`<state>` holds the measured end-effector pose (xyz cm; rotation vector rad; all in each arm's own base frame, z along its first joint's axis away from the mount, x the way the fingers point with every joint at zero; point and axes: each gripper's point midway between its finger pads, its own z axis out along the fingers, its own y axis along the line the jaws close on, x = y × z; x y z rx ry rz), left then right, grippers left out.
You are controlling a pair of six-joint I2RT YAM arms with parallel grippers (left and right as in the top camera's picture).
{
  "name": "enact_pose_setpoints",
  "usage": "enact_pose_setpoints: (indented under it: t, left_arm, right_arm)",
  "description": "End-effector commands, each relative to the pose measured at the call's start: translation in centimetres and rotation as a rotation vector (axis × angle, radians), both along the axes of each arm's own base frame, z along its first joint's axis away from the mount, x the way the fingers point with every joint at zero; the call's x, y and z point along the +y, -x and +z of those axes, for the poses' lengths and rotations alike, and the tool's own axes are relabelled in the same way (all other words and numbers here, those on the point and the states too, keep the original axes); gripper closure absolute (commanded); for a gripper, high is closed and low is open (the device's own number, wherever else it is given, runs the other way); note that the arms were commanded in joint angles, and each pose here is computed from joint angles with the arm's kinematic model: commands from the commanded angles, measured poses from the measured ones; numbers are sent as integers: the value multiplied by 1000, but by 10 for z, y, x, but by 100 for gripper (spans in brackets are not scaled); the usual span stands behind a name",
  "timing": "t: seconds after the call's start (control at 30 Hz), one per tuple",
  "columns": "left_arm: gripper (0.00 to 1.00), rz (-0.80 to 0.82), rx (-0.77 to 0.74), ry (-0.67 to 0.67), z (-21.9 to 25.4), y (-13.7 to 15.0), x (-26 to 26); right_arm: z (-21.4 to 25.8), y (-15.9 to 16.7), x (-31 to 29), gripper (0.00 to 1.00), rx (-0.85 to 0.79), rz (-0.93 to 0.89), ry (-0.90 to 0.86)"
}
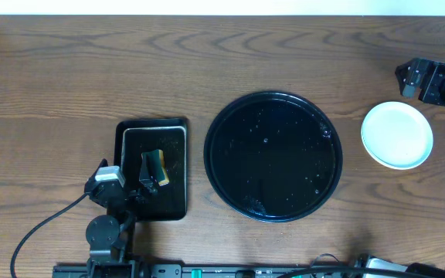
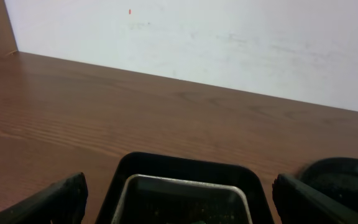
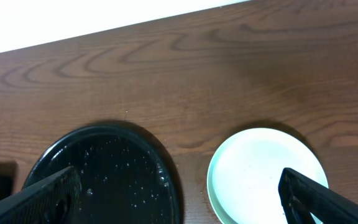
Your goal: Clean dirty plates on tray and stack at the side
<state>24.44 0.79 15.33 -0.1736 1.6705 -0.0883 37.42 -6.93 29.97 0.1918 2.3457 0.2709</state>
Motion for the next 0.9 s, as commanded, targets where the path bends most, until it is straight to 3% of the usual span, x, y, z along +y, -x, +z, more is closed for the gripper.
enact_pose_setpoints:
  t: [0.0, 0.63, 0.87]
  left_arm:
    - [5, 15, 52, -20, -18, 1, 3]
    - [5, 15, 52, -20, -18, 1, 3]
    - [5, 15, 52, -20, -18, 1, 3]
  right_arm:
    - [8, -1, 3, 1, -22, 21, 13]
    - [8, -1, 3, 1, -22, 20, 14]
    - [0, 7, -44, 1, 50, -167, 215]
